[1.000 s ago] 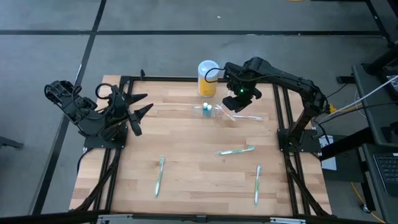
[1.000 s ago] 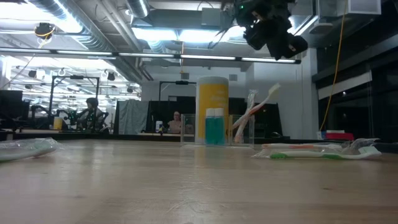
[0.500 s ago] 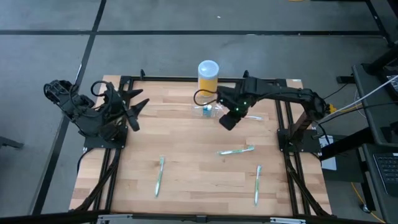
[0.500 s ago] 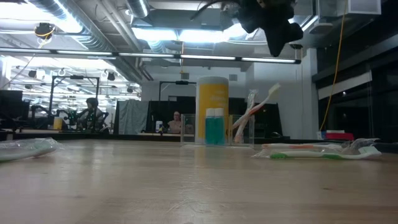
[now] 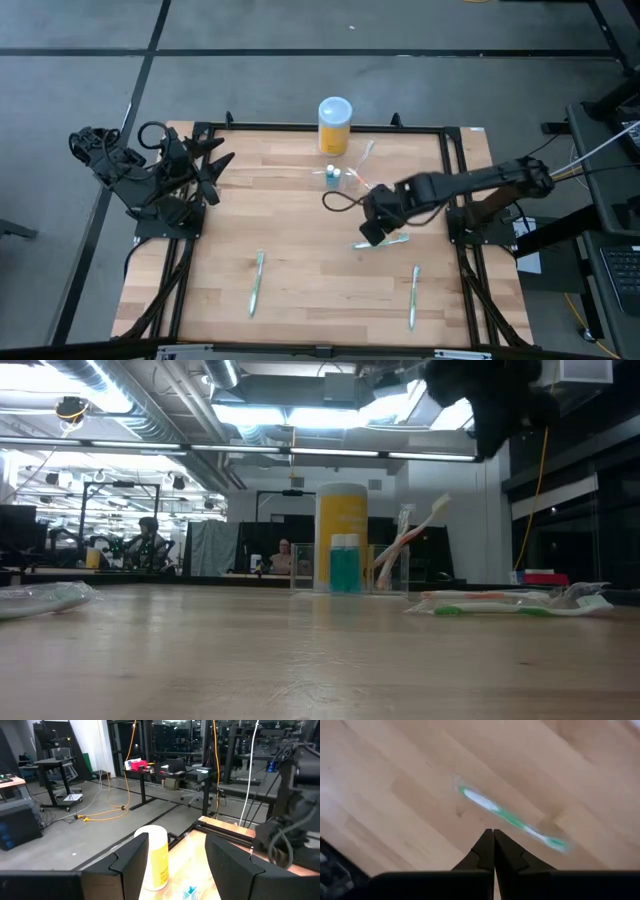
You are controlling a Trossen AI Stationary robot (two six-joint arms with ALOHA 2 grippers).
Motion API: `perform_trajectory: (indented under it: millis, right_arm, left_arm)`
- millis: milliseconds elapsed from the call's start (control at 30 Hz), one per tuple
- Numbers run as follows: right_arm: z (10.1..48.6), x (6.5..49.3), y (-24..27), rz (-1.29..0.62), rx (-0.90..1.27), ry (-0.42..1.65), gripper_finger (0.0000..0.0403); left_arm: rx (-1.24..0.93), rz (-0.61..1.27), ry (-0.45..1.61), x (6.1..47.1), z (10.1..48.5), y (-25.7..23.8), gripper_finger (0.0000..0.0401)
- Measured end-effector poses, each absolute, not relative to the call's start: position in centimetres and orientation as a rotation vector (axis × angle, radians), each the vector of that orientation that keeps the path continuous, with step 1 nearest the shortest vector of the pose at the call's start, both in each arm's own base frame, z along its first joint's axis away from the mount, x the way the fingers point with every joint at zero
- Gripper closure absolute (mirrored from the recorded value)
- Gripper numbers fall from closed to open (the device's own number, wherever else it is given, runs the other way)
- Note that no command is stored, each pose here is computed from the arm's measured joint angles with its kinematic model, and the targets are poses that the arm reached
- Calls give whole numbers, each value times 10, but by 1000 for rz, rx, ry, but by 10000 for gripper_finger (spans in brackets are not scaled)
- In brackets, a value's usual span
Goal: Pick & Place toothbrushing station
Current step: Put the top orange toothbrush into the transparent organizer
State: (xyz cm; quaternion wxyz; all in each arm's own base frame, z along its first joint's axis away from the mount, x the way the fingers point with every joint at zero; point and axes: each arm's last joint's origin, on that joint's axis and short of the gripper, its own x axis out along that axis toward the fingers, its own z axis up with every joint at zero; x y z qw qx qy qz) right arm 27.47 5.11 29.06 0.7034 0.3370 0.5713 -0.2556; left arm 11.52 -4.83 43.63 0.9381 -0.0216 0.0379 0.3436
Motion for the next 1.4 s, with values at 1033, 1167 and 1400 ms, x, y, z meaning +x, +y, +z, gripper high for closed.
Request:
perform_trajectory:
  millis: [1033, 1167, 1400]
  right_arm:
    - [195, 273, 5, -978, 736, 668, 403]
    - [206, 271, -8, -1011, 727, 607, 403]
    - [227, 263, -28, -1021, 719, 510, 403]
  left_arm:
    - [-40, 689, 18, 111, 453, -45, 207]
    - [-47, 688, 16, 111, 453, -45, 207]
    - [-47, 688, 16, 111, 453, -45, 207]
